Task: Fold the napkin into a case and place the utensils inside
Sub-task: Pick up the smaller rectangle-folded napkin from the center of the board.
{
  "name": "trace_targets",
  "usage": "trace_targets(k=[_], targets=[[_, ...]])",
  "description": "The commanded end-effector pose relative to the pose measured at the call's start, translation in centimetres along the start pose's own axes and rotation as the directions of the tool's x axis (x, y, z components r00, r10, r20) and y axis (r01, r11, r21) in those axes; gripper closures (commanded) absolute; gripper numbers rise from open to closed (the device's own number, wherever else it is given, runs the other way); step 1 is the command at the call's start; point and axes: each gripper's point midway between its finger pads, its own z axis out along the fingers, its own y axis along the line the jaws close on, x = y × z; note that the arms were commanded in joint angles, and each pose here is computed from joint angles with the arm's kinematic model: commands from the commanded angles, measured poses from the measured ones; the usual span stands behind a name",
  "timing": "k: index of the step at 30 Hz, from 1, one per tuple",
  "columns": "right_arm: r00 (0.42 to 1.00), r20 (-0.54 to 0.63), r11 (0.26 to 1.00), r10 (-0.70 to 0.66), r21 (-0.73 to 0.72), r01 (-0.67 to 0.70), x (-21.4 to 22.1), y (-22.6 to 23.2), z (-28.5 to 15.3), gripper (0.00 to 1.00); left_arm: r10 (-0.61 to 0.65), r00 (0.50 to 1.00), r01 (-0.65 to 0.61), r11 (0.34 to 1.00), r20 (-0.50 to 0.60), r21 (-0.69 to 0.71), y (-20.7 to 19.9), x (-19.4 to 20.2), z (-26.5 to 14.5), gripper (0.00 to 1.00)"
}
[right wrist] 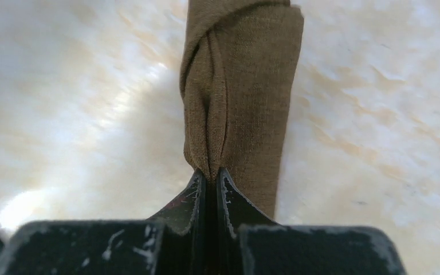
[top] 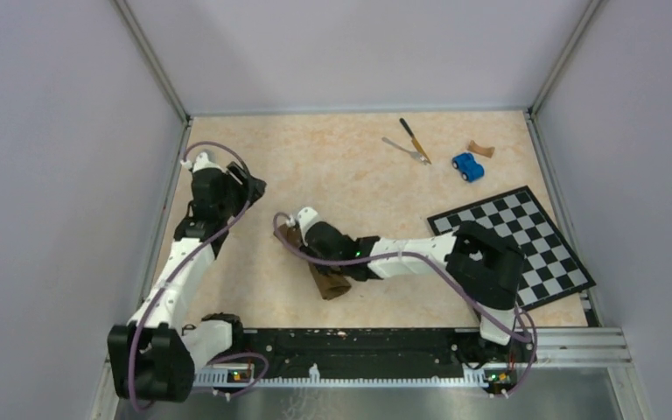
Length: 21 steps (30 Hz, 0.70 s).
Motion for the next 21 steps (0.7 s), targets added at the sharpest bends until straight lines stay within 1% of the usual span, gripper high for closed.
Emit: trace_targets(k=[1,2,4,5,7,8,10,12,13,14,16,19,21], targets=[[0.905,0.017,0.78,0.424,-0.515,-0.356,-8.2,4.1,-4.4,1.0,0.081,0.972,-0.054,0.991,0.219,-0.125,0.3,-5.5,-5.1,0.34],[0.872,-0.04,0.686,0.488,-0.6,-0.412,-8.8,4.6,-5.0,1.0,0.092,0.965,-0.062,0.99,0.244,-0.129,0.1,-6.1,-5.9,0.33],[0.788,-0.161,0.471,0.594,-0.725,-0.503,-9.8,5.5,-6.4,1.0,0.114,0.955,-0.081,0.988,0.275,-0.129,-0.2,-6.9,-7.3,0.33],[0.737,-0.24,0.36,0.632,-0.752,-0.553,-9.7,5.7,-6.4,1.0,0.12,0.952,-0.088,0.989,0.283,-0.123,-0.4,-7.0,-7.8,0.33],[0.653,-0.364,0.166,0.664,-0.78,-0.603,-9.7,6.3,-7.0,1.0,0.131,0.95,-0.104,0.989,0.284,-0.106,-0.8,-7.0,-8.4,0.33],[0.613,-0.412,0.085,0.675,-0.781,-0.619,-9.6,6.4,-7.1,1.0,0.135,0.95,-0.111,0.989,0.28,-0.098,-1.0,-6.9,-8.6,0.33],[0.561,-0.473,-0.017,0.68,-0.775,-0.632,-9.2,6.4,-6.8,1.0,0.143,0.953,-0.125,0.989,0.266,-0.081,-1.2,-6.5,-8.8,0.33],[0.523,-0.502,-0.069,0.689,-0.764,-0.641,-8.7,6.0,-6.3,1.0,0.153,0.956,-0.142,0.988,0.251,-0.064,-1.3,-6.0,-8.7,0.33],[0.512,-0.507,-0.081,0.694,-0.761,-0.644,-8.4,5.7,-6.0,1.0,0.162,0.958,-0.155,0.987,0.236,-0.051,-1.4,-5.6,-8.6,0.34],[0.504,-0.503,-0.078,0.702,-0.758,-0.648,-8.1,5.3,-5.7,1.0,0.167,0.96,-0.162,0.986,0.226,-0.039,-1.5,-5.3,-8.5,0.34],[0.499,-0.488,-0.048,0.717,-0.748,-0.663,-7.1,4.5,-4.6,1.0,0.168,0.965,-0.167,0.986,0.203,-0.019,-1.5,-4.5,-8.1,0.34],[0.473,-0.481,-0.036,0.738,-0.728,-0.685,-5.4,2.7,-3.5,1.0,0.162,0.975,-0.166,0.986,0.149,0.015,-1.3,-2.9,-7.3,0.35],[0.461,-0.482,-0.014,0.745,-0.703,-0.711,-3.9,1.9,-2.6,0.97,0.157,0.981,-0.162,0.986,0.115,0.036,-1.3,-2.1,-6.7,0.36]])
